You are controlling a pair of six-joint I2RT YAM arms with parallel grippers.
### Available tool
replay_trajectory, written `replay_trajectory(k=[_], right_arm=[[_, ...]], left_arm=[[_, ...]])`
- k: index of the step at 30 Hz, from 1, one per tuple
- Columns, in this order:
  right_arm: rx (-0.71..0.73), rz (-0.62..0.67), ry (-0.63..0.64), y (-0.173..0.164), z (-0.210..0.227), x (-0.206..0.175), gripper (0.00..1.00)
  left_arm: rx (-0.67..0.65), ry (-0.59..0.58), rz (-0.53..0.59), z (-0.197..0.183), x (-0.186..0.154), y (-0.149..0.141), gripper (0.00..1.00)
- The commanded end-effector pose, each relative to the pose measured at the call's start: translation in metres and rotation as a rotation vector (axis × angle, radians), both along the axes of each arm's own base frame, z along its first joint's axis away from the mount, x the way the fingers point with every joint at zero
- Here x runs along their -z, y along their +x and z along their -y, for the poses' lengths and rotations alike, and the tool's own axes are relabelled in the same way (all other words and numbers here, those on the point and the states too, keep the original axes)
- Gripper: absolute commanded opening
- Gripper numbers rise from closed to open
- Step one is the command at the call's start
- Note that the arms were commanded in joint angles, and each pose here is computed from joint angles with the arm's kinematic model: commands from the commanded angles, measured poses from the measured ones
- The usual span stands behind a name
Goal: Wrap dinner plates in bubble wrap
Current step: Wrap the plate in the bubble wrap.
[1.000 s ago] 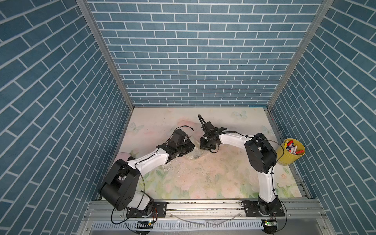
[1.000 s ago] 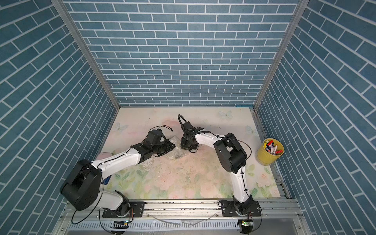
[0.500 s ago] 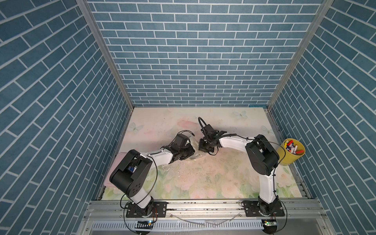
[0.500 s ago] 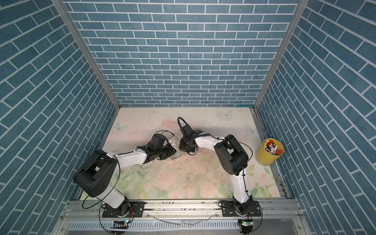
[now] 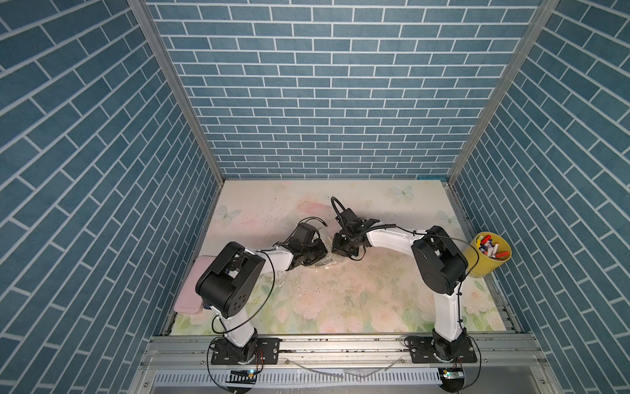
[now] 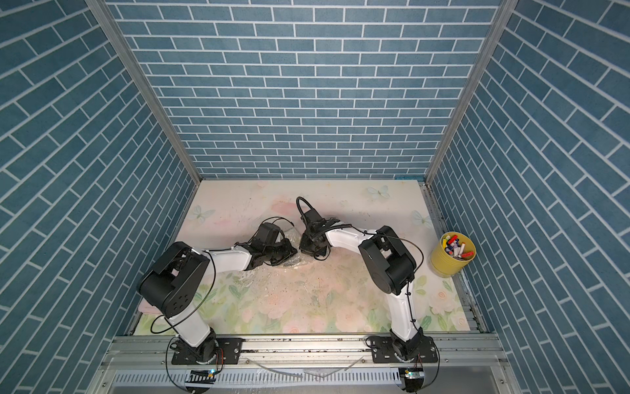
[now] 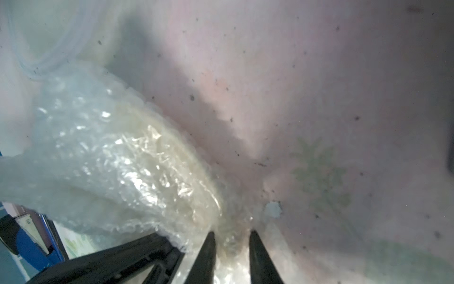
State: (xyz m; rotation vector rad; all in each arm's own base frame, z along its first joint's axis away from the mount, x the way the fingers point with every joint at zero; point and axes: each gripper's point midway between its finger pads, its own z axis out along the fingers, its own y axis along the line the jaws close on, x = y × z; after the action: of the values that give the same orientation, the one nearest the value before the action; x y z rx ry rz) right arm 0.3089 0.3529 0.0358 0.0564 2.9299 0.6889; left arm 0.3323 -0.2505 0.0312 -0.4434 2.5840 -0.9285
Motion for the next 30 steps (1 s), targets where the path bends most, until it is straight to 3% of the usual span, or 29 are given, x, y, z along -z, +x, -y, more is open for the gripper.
replay_trajectory(k=[1,5,9,15,30], right_arm=[[-0.032,0.058,-0.065,0.004,0.022,-0.044,0.44],[-0.034,0.165,-0.049,0.019,0.043,-0.092,0.61],[-0.05,0.253,-0.04,0.024,0.069,-0.117,0.66],[-0.048,0.189,0.123,0.042,0.096,-0.104,0.5],[0.002,0.098,0.193,0.081,0.118,-0.047,0.28]], left_arm=[[-0.006,0.152,-0.127,-0.032,0.044,-0.032,0.12],[0.005,0.139,-0.133,-0.032,0.047,-0.035,0.12],[0.008,0.118,-0.128,-0.028,0.044,-0.034,0.12],[0.022,0.098,-0.129,-0.025,0.041,-0.036,0.13],[0.031,0.075,-0.132,-0.022,0.039,-0.037,0.12]])
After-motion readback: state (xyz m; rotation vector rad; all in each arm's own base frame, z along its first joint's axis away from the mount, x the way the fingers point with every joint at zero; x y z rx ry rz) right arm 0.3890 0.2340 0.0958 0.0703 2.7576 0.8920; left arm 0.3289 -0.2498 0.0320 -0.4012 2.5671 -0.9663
